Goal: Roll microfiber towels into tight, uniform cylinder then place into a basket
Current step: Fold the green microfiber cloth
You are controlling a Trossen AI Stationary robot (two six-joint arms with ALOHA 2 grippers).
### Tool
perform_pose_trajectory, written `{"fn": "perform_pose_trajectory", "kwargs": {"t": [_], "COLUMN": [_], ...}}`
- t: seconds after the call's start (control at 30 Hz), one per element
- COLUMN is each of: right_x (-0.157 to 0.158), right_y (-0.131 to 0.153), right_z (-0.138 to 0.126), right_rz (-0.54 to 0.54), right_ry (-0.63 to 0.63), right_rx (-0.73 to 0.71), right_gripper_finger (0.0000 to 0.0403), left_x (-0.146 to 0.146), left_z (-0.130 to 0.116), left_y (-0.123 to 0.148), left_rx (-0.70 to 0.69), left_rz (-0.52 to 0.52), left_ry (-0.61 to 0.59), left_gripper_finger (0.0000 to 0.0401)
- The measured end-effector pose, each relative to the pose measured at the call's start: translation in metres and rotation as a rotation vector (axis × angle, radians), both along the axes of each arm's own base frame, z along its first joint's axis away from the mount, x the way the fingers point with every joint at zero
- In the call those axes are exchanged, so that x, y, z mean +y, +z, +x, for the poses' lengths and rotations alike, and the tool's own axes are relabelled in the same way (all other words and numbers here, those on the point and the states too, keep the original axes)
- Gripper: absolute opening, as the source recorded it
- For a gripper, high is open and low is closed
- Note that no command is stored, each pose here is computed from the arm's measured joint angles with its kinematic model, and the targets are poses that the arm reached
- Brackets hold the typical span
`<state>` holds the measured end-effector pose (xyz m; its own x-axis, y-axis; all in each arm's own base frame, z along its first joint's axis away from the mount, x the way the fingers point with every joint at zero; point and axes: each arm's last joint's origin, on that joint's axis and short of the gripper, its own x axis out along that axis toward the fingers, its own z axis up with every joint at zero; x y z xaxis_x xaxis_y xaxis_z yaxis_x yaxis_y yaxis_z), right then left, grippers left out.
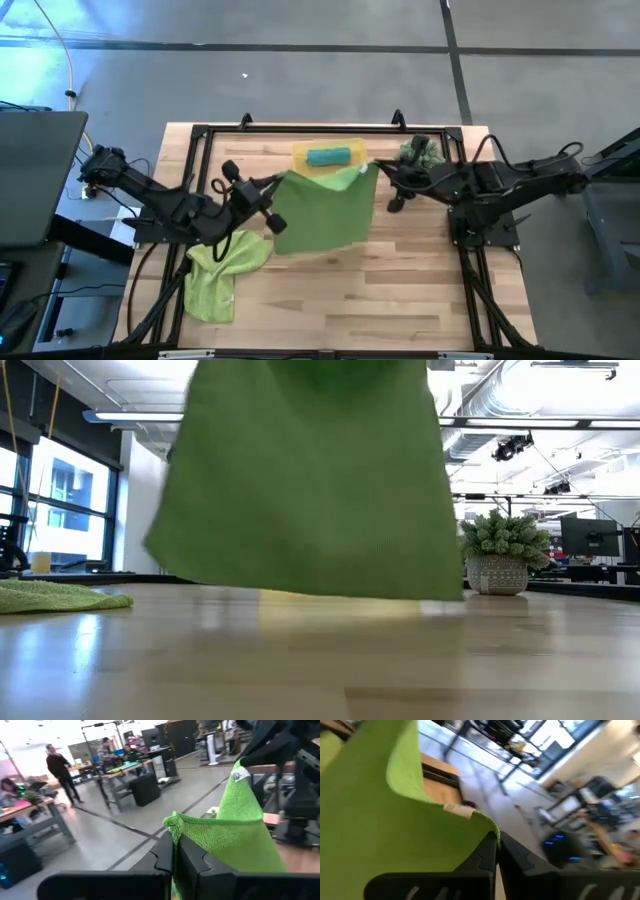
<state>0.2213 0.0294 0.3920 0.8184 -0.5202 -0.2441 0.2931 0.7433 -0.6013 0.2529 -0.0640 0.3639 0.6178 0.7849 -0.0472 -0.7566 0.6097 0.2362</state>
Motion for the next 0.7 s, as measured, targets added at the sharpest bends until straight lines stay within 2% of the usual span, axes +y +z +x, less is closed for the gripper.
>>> {"fn": "perform_pose_trajectory", "kwargs": {"t": [0.1,0.2,0.27,0.37,0.47,0.57,0.7], "right_x": [-0.008,-0.009,-0.003,0.013,0.036,0.064,0.099], "right_y": [0.001,0.002,0.001,-0.009,-0.034,-0.073,-0.115], "right_z": [0.003,0.003,0.002,-0.001,0.0,0.004,0.009], "right_rz": [-0.049,-0.053,-0.026,0.077,0.214,0.261,0.375], "right_ry": [-0.038,-0.044,-0.022,0.042,0.109,0.144,0.229], "right_rx": [0.014,0.004,-0.004,0.037,0.155,0.242,0.237], "right_gripper_finger": [0.0,0.0,0.0,0.0,0.0,0.0,0.0], "left_x": [0.012,0.018,0.015,0.001,-0.018,-0.04,-0.072], "left_z": [0.003,0.005,0.007,0.007,0.011,0.02,0.032], "left_y": [0.001,0.003,0.002,-0.006,-0.028,-0.061,-0.098], "left_rx": [0.014,0.01,0.022,0.047,0.073,0.113,0.14], "left_rz": [0.017,0.016,0.01,-0.035,-0.133,-0.22,-0.314], "left_ry": [0.039,0.019,-0.063,-0.263,-0.4,-0.465,-0.524], "left_gripper_finger": [0.0001,0.0001,0.0001,0.0001,0.0001,0.0001,0.0001]}}
